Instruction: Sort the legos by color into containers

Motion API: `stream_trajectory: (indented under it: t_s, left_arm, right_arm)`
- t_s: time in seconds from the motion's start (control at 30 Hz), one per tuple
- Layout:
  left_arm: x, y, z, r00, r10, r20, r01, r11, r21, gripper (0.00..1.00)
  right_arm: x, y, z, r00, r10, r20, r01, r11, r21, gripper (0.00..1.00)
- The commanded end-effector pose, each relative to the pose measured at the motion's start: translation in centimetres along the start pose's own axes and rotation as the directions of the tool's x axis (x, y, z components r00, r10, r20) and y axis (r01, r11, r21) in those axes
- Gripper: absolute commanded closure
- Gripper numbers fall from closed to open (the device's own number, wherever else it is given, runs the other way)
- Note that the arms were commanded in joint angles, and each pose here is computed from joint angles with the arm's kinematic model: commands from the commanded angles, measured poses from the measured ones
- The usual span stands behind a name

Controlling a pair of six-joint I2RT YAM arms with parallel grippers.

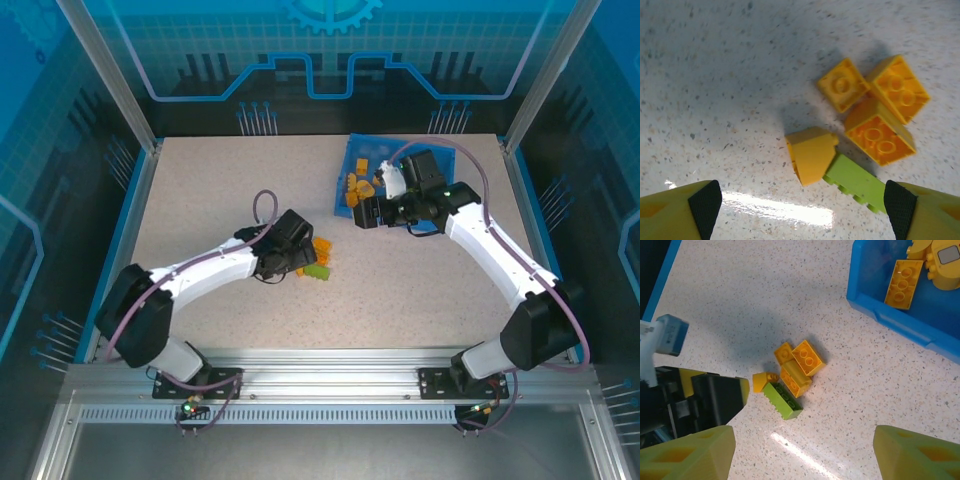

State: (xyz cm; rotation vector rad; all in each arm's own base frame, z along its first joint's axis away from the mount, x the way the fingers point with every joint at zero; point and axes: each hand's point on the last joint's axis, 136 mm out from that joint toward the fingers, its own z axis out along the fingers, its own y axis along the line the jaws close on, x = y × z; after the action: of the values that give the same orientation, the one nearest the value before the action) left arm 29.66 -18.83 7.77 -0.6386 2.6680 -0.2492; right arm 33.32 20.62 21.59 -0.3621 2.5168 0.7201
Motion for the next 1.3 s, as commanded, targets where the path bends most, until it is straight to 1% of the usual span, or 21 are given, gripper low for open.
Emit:
stream_trajectory:
  t_s: [0.0,0.13,0.3,0.4,0.57,0.63,0.73,0.87,1.0,1.13,1.27]
  left_arm:
    - [-1.0,0.3,0.2,0.99,-0.139,0.029,0.141,0.989,-0.039,0.14]
    - [-1.3,0.6,1.6,0.985,-0.174,0.018,0.175,0.983,-0.06,0.17]
    - [-1.1,-1.0,3.2,0.99,-0.139,-0.039,0.139,0.99,0.013,0.18]
    - [-0.7,-1.3,3.8,0.99,-0.124,-0.062,0.125,0.992,0.019,0.19]
    - [0.5,-0.2,4.4,0.986,-0.136,-0.1,0.135,0.991,-0.013,0.24]
    - [1.1,0.6,4.7,0.984,-0.13,-0.118,0.126,0.991,-0.041,0.26]
    - [1.8,1.4,5.2,0.984,-0.113,-0.138,0.103,0.992,-0.073,0.28]
    - [2.4,1.4,5.9,0.982,-0.097,-0.16,0.088,0.994,-0.064,0.29]
    - [2.9,2.1,6.4,0.982,-0.083,-0.171,0.069,0.994,-0.086,0.33]
    - [2.8,3.7,6.4,0.987,-0.065,-0.15,0.044,0.989,-0.142,0.44]
    - [2.8,4.0,6.0,0.988,-0.066,-0.139,0.047,0.99,-0.135,0.53]
  right_arm:
    - [0.2,0.5,0.2,0.999,-0.019,-0.033,0.018,1.0,-0.015,0.26]
    - [0.1,0.7,0.3,0.999,-0.013,-0.039,0.012,1.0,-0.024,0.26]
    - [0.5,1.0,0.8,0.998,-0.009,-0.057,0.007,0.999,-0.042,0.26]
    - [0.8,1.1,1.1,0.997,-0.009,-0.072,0.006,0.999,-0.042,0.26]
    - [0.8,1.2,1.2,0.997,-0.009,-0.079,0.005,0.999,-0.041,0.26]
    - [0.8,1.3,1.2,0.997,-0.009,-0.077,0.006,0.999,-0.038,0.25]
    - [0.6,1.3,1.2,0.997,-0.005,-0.075,0.003,0.999,-0.036,0.25]
    - [0.5,1.9,1.1,0.997,-0.018,-0.073,0.015,0.999,-0.043,0.25]
    - [0.7,2.2,1.0,0.996,-0.033,-0.087,0.03,0.999,-0.036,0.25]
    - [1.3,2.6,0.9,0.993,-0.048,-0.109,0.044,0.998,-0.041,0.25]
    - [2.0,3.5,1.0,0.988,-0.074,-0.137,0.064,0.995,-0.072,0.25]
